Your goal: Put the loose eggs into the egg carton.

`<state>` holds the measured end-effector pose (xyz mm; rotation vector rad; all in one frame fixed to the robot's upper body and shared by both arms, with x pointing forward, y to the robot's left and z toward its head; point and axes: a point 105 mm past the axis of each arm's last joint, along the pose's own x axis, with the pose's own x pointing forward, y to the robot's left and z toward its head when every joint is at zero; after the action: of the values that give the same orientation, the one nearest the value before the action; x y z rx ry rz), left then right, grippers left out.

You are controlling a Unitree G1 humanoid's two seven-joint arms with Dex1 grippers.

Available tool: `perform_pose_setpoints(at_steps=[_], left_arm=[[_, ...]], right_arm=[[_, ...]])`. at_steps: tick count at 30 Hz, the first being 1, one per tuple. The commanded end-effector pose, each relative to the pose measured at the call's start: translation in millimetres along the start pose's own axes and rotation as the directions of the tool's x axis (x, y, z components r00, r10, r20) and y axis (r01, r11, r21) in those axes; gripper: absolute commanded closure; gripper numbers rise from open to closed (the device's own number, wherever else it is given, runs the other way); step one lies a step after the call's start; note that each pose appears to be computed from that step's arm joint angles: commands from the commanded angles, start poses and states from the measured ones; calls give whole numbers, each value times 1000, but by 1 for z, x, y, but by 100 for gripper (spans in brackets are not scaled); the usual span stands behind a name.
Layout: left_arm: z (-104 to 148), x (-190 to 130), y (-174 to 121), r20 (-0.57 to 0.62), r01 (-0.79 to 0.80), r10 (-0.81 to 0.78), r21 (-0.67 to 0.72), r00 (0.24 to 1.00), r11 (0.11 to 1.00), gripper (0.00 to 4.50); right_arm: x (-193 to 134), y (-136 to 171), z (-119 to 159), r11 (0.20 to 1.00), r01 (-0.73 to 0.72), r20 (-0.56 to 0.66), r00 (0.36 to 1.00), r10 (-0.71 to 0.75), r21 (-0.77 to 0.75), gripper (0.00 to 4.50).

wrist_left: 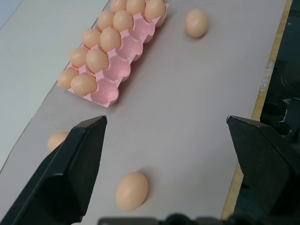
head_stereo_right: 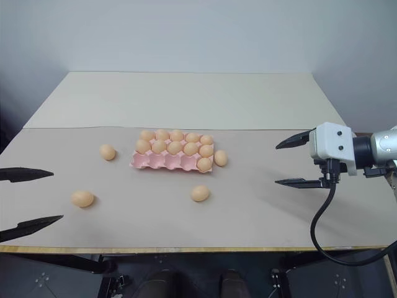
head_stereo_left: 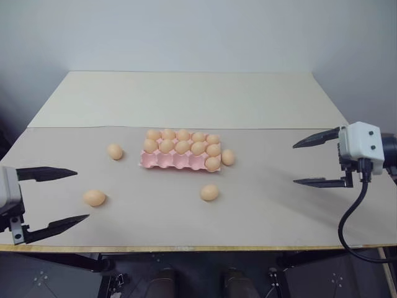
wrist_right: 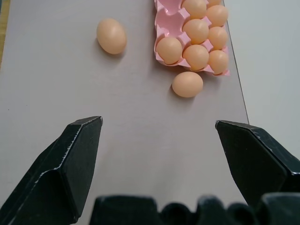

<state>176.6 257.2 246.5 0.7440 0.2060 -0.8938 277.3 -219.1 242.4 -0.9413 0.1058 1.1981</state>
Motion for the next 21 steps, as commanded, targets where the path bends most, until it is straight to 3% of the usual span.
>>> perform_pose_setpoints(at_steps=[1, 13, 21], left_arm=[[3, -2, 3, -15, -20, 20, 16, 1000, 1000, 8], [9, 1, 8, 17, -53, 52, 38, 998, 998, 8], [8, 10, 6, 42, -9, 8, 31, 999, 999, 8]], right_arm=[[-7, -4, 6, 998, 27, -5, 1000, -27, -49, 0], [-7, -4, 5, 999, 39, -2, 999, -39, -38, 0], [5, -26, 8, 989, 138, 31, 990, -137, -43, 0]])
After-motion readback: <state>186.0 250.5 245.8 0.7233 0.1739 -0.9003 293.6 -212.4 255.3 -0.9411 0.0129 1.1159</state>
